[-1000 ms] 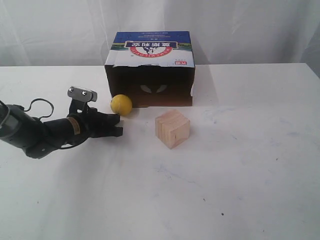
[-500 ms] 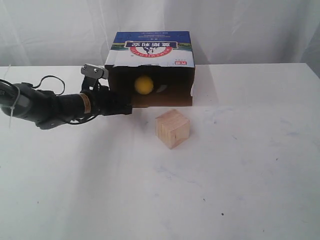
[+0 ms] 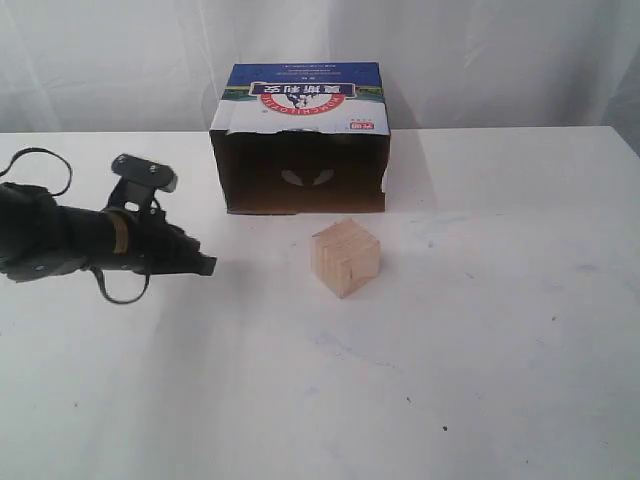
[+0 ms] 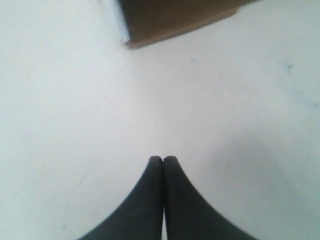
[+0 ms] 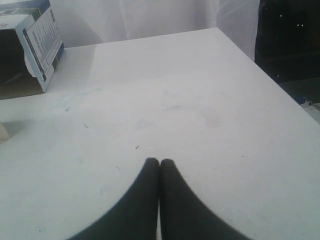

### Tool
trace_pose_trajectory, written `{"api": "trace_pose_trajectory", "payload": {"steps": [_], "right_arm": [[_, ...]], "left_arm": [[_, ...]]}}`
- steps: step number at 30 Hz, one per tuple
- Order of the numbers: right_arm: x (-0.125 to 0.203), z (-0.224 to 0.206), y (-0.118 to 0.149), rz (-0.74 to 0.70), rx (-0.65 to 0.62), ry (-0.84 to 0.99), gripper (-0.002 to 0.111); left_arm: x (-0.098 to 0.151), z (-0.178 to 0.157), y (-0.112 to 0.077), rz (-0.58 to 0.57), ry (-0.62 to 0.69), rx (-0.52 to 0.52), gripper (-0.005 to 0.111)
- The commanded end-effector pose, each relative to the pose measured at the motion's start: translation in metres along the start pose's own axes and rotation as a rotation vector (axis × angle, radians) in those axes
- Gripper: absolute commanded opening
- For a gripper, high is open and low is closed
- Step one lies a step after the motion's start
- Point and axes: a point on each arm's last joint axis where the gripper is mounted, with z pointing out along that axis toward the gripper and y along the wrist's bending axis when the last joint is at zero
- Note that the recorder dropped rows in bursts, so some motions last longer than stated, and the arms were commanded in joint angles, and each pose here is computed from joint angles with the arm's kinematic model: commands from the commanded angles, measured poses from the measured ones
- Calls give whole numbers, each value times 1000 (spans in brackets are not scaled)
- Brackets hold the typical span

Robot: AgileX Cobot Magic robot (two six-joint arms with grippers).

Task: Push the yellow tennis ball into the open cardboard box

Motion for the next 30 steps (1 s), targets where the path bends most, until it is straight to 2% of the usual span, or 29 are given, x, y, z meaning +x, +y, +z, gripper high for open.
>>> {"api": "trace_pose_trajectory", "payload": {"steps": [1,4,7,8,9,11,13,15,18,19,20,23,25,27,28,30], "right_arm": [[-1,0,0,-2,-5,-13,0],[-1,0,0,-2,-5,-13,0],[-1,0,0,-2,-5,-13,0],[-1,0,0,-2,-5,-13,0],[-1,0,0,-2,-5,-13,0],[-1,0,0,-2,-5,-13,0],[-1,0,0,-2,-5,-13,0],[-1,0,0,-2,-5,-13,0],[-1,0,0,-2,-5,-13,0],[-1,0,0,-2,-5,-13,0],[-1,0,0,-2,-5,-13,0],[-1,0,0,-2,-5,-13,0],[-1,0,0,-2,-5,-13,0],[-1,0,0,-2,-5,-13,0],[-1,0,0,-2,-5,-13,0],[-1,0,0,-2,-5,-13,0]], "left_arm": [[11,-45,4,-99,66,-165,0],[-10,-90,4,48,38,-236,0],[-34,-147,20,13,-76,-339,0],[-39,-173,33,-58,-96,-406,0],[-37,-195,46,-156,-52,-477,0],[-32,-215,57,-262,-6,-530,0],[-32,-233,58,-278,4,-562,0],[-36,-256,47,-243,-33,-575,0],[-46,-297,24,-293,-223,-547,0],[-49,-322,11,-280,-338,-546,0],[-50,-334,4,-267,-391,-550,0],[-43,-397,-32,-156,-638,-581,0],[-25,-429,-54,-134,-733,-592,0],[-4,-443,-68,-163,-697,-586,0],[11,-445,-73,-198,-620,-576,0],[21,-444,-78,-217,-583,-548,0]]}}
